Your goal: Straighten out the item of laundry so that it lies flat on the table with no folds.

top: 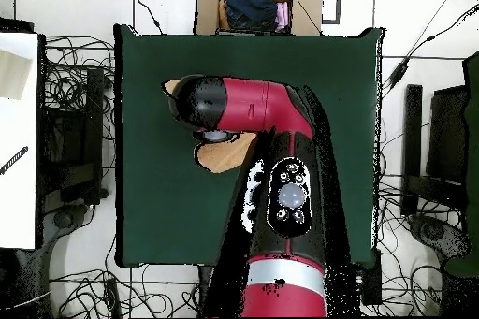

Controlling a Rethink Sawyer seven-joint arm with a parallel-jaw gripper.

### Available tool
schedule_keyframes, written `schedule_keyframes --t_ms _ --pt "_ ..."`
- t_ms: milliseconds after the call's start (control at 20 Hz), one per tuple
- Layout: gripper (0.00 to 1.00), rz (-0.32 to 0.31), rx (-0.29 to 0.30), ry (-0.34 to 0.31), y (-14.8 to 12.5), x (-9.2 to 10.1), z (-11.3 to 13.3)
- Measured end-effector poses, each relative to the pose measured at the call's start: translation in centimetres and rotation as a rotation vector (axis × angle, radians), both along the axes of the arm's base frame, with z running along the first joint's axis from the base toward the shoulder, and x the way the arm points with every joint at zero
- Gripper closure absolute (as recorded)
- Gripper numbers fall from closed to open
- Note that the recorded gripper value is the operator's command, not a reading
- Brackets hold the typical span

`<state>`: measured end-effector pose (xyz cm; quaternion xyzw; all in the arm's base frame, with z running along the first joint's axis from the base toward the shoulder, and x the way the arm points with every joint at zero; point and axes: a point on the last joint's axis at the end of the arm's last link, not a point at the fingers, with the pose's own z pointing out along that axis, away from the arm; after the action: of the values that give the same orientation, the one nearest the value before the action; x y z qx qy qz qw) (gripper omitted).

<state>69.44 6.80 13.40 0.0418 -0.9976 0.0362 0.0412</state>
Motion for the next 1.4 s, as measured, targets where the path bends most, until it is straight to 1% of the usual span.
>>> schedule_keyframes --t_ms 800,1300,1400 --pt "1.00 -0.003 0.008 0.013 -0.1 -0.5 -0.4" --pt "1.00 -0.019 0.008 0.022 -1.2 -0.8 -0.6" --pt "1.00 -0.025 0.008 0.030 -1.6 -1.2 -0.7"
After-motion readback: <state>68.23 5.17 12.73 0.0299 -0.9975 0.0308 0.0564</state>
